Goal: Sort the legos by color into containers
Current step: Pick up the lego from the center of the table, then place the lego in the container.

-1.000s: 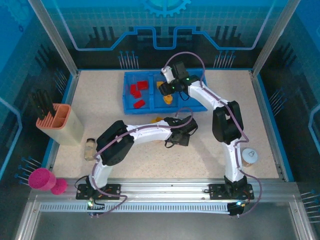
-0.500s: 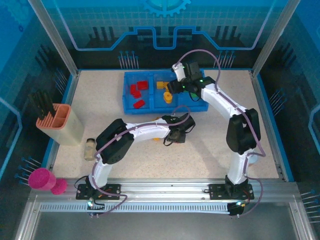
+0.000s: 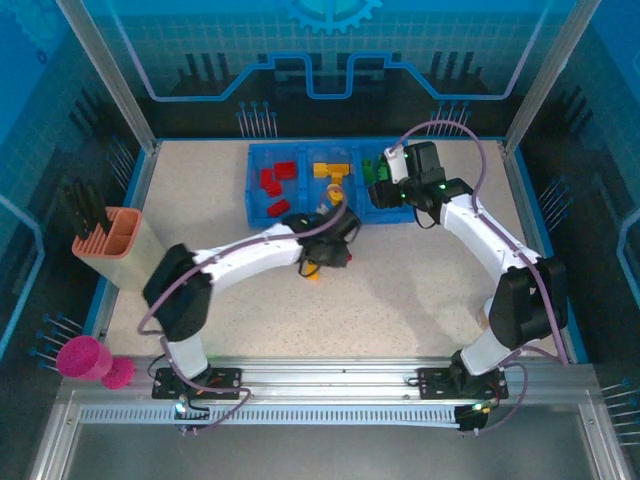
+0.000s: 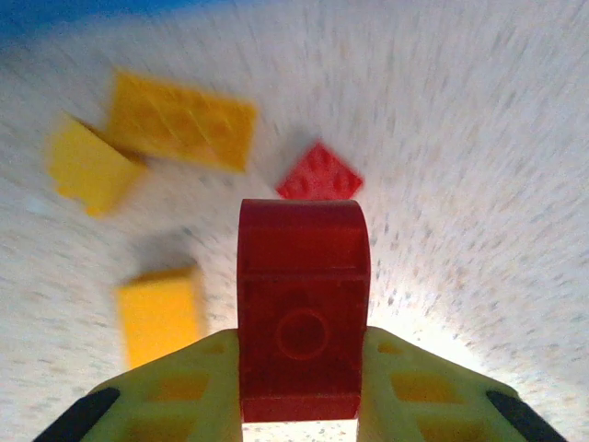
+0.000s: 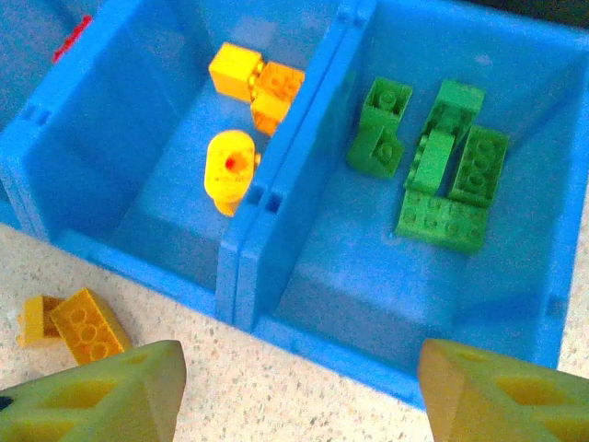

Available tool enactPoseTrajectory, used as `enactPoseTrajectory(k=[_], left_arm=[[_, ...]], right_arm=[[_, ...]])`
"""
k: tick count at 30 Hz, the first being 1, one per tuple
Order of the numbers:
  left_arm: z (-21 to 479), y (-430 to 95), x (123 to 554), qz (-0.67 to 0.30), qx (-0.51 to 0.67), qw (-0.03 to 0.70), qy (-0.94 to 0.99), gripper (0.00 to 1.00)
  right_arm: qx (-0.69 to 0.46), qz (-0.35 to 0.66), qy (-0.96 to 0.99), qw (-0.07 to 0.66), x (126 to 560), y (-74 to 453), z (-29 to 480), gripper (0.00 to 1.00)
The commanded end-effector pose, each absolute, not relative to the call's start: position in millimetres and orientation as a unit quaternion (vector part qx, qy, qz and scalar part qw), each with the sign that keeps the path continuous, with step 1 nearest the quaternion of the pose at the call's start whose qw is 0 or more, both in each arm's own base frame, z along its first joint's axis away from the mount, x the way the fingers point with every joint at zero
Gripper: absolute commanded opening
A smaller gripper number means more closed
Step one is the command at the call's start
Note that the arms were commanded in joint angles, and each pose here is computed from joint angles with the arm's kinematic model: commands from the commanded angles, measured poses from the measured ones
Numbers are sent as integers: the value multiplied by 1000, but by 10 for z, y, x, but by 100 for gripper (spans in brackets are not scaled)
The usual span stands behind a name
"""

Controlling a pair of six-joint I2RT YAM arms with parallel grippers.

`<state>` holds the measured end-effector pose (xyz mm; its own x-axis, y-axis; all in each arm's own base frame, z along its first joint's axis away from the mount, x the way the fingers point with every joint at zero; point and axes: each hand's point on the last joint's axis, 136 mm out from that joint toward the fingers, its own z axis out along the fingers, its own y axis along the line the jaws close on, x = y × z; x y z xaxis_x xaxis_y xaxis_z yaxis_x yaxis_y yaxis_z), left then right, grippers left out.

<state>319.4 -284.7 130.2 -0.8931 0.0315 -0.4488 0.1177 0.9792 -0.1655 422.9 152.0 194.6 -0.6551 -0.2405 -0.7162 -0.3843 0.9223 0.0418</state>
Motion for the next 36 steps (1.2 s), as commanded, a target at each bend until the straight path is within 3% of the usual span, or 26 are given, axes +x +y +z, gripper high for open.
enactPoseTrajectory(k=[1, 8, 13, 24, 30, 36], left_arm=[[1852, -2521, 3485, -79, 41, 296, 951, 28], [2035, -1839, 4130, -33, -7, 358, 933, 29], [1914, -1593, 4538, -22, -35, 366, 930, 29], [1401, -1381, 4976, -24, -74, 350, 934, 31], [1358, -1332, 5044, -28, -78, 349, 933, 38], [1371, -1320, 5081, -28, -78, 357, 930, 53]], right_arm=[[-149, 129, 916, 349, 4041, 1562, 1757, 69], [-178, 179, 919, 303, 3491, 2039, 1524, 69], [-104, 226, 938, 239, 3154, 2492, 1375, 70], [-133, 162, 958, 196, 3067, 3271, 937, 71], [-159, 110, 968, 159, 2981, 3433, 666, 71], [-163, 54, 974, 147, 2911, 3330, 548, 72]])
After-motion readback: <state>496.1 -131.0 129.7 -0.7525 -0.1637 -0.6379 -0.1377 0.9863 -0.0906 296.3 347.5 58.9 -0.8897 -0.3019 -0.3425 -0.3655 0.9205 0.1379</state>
